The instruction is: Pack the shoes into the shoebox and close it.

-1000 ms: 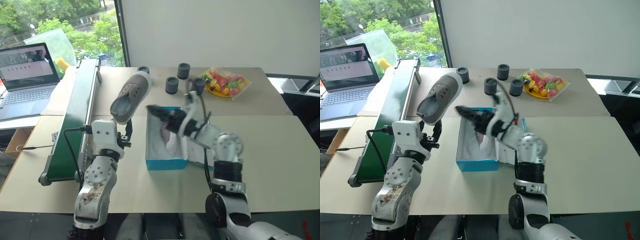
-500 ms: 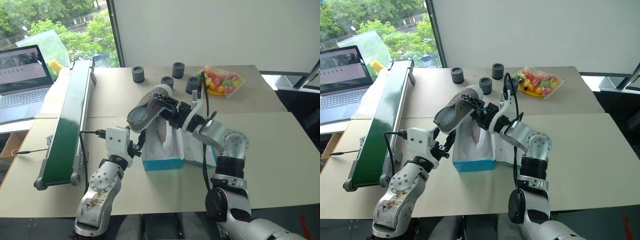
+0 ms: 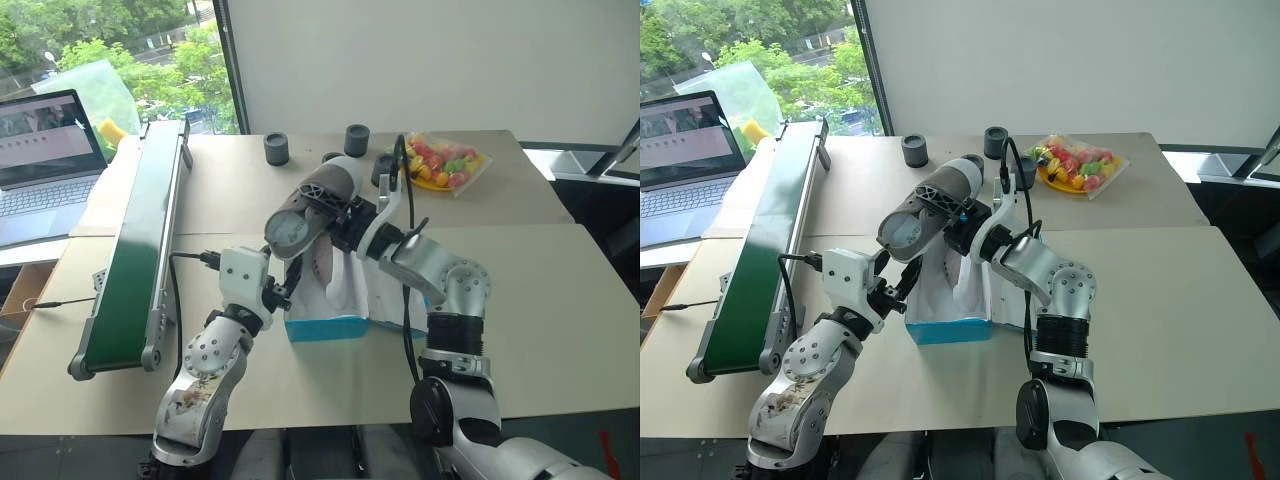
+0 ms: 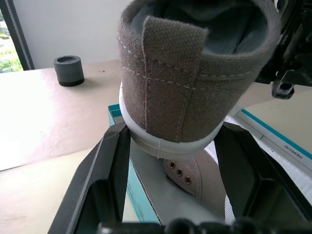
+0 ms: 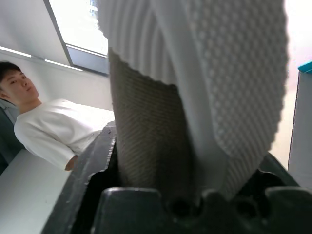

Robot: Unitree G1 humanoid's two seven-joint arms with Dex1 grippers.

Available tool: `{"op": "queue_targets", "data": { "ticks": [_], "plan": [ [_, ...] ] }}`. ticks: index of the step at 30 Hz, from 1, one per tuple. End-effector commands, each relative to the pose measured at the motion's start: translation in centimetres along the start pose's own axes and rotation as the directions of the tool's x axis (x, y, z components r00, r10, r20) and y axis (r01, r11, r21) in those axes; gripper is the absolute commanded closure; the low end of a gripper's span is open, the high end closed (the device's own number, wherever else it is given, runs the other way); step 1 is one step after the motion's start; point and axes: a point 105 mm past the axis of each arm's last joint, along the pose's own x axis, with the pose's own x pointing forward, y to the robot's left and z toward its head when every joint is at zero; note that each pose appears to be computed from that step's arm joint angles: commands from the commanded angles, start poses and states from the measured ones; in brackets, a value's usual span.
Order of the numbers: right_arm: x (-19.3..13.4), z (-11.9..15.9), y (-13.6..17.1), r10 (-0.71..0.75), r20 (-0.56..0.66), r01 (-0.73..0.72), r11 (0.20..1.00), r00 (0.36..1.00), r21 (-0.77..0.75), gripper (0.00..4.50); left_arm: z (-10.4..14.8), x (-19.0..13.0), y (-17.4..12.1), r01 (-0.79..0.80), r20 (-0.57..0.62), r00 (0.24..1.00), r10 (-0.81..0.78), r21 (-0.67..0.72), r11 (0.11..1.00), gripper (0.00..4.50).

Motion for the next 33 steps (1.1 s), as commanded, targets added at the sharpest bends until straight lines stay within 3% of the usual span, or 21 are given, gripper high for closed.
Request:
{"op": "queue_targets", "data": {
  "ticks": [1,6,8,12,16,22,26,29,33],
  "plan": [
    [0.6,-1.7,3.0,0.135,-0.046,-0.135,0.991,0.990,-0.002,3.05,0.1,0.0,-0.2,0.013,-0.002,1.000,-0.013,0.018,1.000,2.22],
    [0.4,-2.1,3.3,0.158,-0.068,-0.158,0.987,0.985,0.005,3.05,0.0,-0.1,-0.1,0.012,-0.002,1.000,-0.012,0.020,1.000,2.22],
    [0.4,-2.1,3.3,0.157,-0.066,-0.157,0.988,0.985,0.010,3.11,0.0,-0.3,-0.3,0.024,-0.002,1.000,-0.024,0.008,1.000,1.34],
    [0.3,-2.0,3.1,0.146,-0.060,-0.146,0.989,0.987,0.012,3.11,-0.1,-0.6,-0.8,0.061,-0.010,0.998,-0.061,-0.001,0.998,0.01],
    [0.4,-1.2,2.5,0.107,-0.016,-0.107,0.994,0.994,0.010,3.11,-0.1,-1.1,-0.5,0.062,-0.014,0.998,-0.062,-0.009,0.998,0.01],
    [0.5,3.3,2.1,0.009,0.057,-0.005,0.997,0.998,-0.071,3.11,-1.0,-3.4,-0.4,0.168,-0.096,0.981,-0.166,0.012,0.986,0.01],
    [0.7,3.9,2.6,-0.162,-0.110,0.123,0.946,0.981,-0.300,3.11,-0.6,-4.7,-0.8,0.292,-0.147,0.948,-0.281,0.055,0.955,0.01],
    [-0.2,4.1,0.9,-0.379,-0.222,0.267,0.872,0.898,-0.410,3.11,0.1,-5.3,-0.9,0.398,-0.178,0.909,-0.377,0.099,0.912,0.01],
    [-1.2,3.3,0.6,-0.492,-0.359,0.302,0.830,0.793,-0.469,3.11,0.8,-5.6,-1.0,0.498,-0.217,0.860,-0.462,0.155,0.853,0.01]
  ]
}}
